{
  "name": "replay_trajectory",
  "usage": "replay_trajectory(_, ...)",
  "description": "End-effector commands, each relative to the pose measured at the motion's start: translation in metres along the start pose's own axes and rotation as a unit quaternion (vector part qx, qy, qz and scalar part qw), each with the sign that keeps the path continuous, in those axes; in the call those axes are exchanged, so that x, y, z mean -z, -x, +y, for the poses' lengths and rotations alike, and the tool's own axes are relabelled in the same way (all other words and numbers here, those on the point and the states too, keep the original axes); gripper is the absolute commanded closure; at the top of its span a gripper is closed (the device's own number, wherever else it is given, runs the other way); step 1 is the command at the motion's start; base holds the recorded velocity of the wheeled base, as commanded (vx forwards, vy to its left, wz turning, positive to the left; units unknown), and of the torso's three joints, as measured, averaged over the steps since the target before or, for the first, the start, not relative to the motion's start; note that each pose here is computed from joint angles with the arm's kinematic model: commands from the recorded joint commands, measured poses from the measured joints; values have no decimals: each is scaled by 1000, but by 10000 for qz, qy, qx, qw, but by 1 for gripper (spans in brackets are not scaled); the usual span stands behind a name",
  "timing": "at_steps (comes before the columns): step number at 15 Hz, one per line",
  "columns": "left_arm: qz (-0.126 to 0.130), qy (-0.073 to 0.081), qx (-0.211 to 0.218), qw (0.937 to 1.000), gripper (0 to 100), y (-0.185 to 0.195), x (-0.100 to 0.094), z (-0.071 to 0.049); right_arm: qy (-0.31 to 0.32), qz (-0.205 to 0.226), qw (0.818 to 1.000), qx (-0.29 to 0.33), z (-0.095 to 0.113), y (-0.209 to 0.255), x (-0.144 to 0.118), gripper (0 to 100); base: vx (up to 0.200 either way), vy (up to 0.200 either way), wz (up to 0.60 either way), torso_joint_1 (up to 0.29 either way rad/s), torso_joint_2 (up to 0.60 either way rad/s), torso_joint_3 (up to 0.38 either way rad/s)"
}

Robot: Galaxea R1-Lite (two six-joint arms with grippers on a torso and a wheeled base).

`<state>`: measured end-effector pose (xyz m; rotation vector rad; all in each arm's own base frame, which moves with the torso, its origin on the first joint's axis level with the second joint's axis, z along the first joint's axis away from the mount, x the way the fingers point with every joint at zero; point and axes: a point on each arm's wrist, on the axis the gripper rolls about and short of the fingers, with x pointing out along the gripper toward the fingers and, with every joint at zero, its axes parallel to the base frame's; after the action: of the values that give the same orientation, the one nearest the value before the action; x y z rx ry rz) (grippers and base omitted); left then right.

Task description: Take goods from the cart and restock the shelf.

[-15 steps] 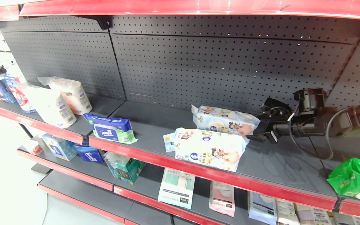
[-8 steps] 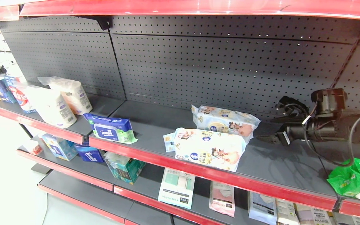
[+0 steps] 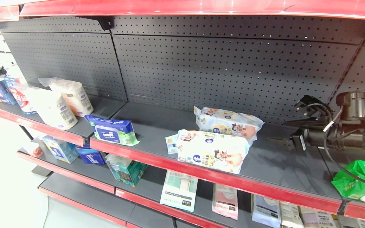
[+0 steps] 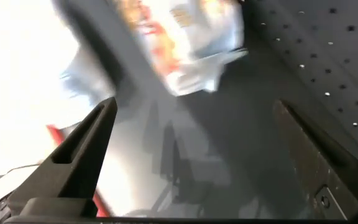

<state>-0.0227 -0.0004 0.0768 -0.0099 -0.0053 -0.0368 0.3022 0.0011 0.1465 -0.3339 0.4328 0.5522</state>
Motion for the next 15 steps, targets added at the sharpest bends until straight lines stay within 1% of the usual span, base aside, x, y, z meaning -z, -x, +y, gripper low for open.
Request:
replay_trajectory(1,-3,4,0,10000,0,0,0,0,193,-216,9995,-99,23,17,-3,0,0,0,0,0,0,0)
replay_trajectory(2,-3,4,0,10000,0,0,0,0,359,-408,9983,-226,38,20,-5,0,0,0,0,0,0,0)
replay_trajectory(3,-3,4,0,10000,0,0,0,0,432,-479,9972,-378,47,24,-5,0,0,0,0,0,0,0)
replay_trajectory(7,-3,4,0,10000,0,0,0,0,604,-513,9934,-825,72,22,-7,0,0,0,0,0,0,0)
replay_trajectory(8,-3,4,0,10000,0,0,0,0,622,-511,9929,-878,75,20,-7,0,0,0,0,0,0,0)
replay_trajectory(9,-3,4,0,10000,0,0,0,0,668,-422,9916,-1029,80,11,-4,0,0,0,0,0,0,0)
replay_trajectory(12,-3,4,0,10000,0,0,0,0,731,-399,9892,-1206,86,-10,1,0,0,0,0,0,0,0)
replay_trajectory(15,-3,4,0,10000,0,0,0,0,826,-253,9878,-1292,87,-20,8,0,0,0,0,0,0,0)
